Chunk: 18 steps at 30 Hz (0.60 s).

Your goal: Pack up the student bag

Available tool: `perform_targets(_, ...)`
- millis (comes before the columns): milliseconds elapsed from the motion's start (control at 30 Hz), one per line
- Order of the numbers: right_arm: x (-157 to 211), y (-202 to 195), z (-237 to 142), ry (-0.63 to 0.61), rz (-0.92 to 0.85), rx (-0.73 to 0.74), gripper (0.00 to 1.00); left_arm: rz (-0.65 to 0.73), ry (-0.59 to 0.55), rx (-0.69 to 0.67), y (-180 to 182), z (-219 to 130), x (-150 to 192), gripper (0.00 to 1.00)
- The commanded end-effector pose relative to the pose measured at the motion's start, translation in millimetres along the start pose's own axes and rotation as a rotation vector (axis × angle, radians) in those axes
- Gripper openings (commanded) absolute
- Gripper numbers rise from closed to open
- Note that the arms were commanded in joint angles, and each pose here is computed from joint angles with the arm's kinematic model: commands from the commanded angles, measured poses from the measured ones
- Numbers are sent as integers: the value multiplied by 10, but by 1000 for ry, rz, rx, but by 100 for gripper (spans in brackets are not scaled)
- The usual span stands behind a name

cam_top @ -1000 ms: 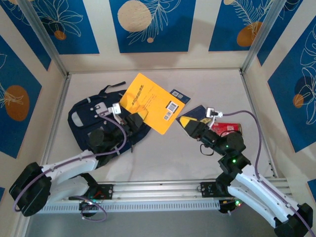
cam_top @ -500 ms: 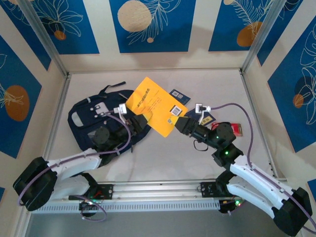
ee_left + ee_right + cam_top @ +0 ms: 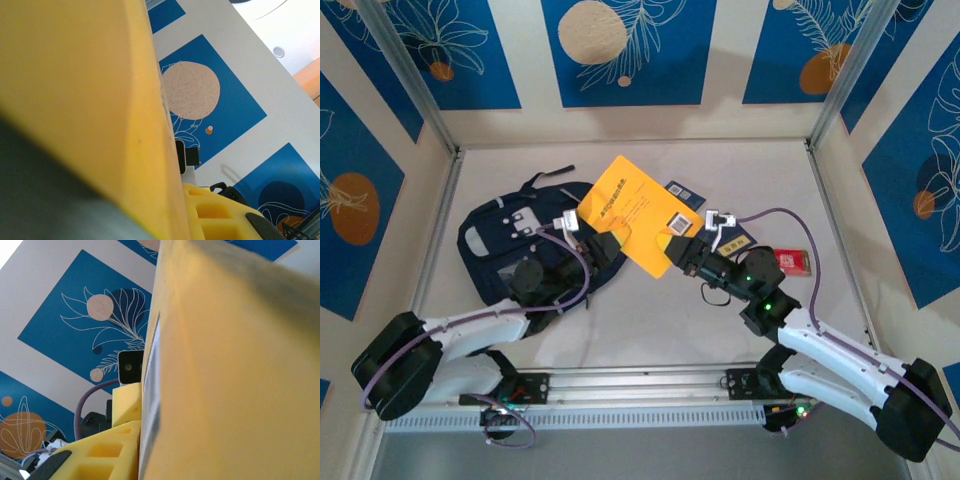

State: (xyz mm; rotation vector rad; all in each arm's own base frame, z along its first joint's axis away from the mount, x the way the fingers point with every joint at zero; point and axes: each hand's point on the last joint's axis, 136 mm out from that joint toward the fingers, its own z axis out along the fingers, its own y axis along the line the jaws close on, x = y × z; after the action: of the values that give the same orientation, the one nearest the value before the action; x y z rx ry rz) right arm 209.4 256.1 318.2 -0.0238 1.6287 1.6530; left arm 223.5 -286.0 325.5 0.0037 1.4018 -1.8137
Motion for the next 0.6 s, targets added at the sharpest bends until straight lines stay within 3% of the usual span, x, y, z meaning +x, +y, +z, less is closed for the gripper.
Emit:
perform_targets(0,-174,157,-11,-86,-48,-34,16,21,-20,107,-277,53,-55,0)
perform_targets(267,-193,127,-17,-103,-62,-24,0,-7,-8,102,-196,70,-3,0)
perform_targets(433,-214,17,-128,-118,-109,60,0,46,38,24,-64,67,68,43)
perform_targets(567,-216,-249,-310,-105,-150,239,0,180,185,-231,272,23,202,54)
